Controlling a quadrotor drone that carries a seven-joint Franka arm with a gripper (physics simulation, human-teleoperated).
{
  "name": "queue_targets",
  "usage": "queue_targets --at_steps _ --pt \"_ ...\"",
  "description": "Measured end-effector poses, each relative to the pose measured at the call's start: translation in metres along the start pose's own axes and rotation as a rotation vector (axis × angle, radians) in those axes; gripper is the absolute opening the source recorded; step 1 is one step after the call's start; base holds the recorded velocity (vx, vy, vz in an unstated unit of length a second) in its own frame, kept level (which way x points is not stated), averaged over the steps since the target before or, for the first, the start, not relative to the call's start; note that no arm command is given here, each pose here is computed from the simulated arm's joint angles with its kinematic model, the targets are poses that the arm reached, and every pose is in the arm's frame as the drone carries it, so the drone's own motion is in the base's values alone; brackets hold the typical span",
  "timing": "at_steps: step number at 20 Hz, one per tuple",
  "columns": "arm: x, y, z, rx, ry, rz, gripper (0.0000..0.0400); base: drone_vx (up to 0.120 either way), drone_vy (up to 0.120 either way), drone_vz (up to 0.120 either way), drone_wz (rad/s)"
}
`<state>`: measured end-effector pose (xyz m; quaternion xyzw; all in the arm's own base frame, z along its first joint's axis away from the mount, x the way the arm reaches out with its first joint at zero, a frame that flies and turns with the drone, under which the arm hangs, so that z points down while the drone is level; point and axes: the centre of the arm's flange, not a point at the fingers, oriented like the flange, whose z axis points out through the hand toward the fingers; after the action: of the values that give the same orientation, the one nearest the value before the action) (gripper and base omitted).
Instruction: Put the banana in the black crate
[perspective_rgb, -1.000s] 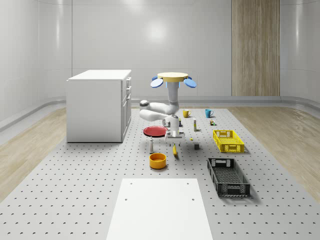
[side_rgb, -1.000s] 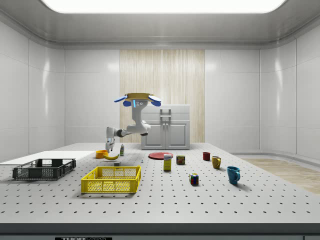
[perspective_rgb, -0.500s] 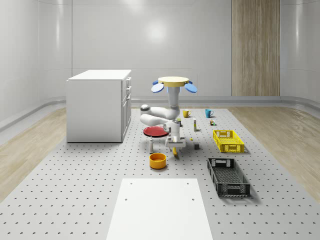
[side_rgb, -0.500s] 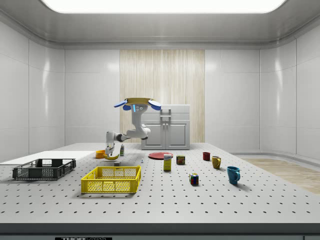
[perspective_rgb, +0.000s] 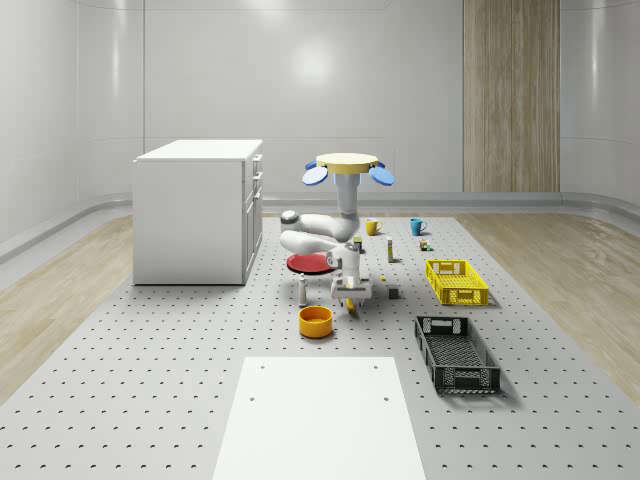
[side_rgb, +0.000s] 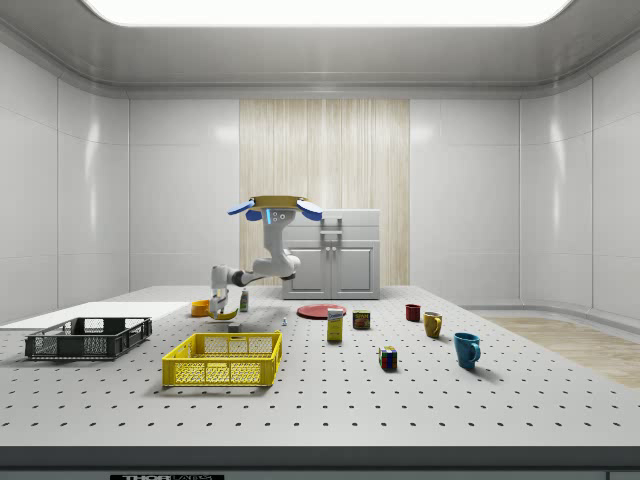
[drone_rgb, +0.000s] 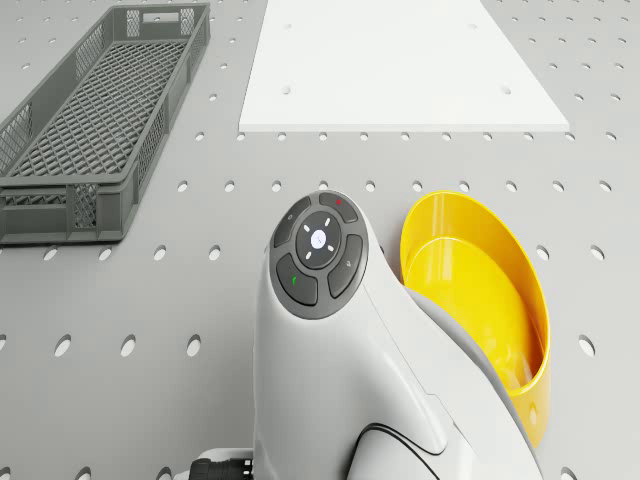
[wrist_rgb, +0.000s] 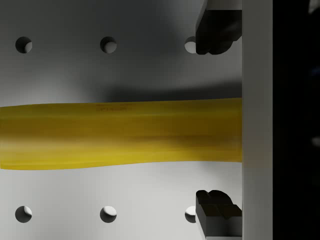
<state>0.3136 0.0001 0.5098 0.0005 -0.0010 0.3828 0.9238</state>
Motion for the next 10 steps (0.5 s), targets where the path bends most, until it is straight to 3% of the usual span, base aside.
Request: queue_targets --at_steps 9,10 --pt "0.0054 -0.0009 0.0096 0.000 0.000 0.000 0.0400 0.000 0.000 0.000 0.000" --pt "0.0056 -0.0009 0.0103 0.000 0.000 0.000 0.0380 0.000 0.000 0.000 0.000"
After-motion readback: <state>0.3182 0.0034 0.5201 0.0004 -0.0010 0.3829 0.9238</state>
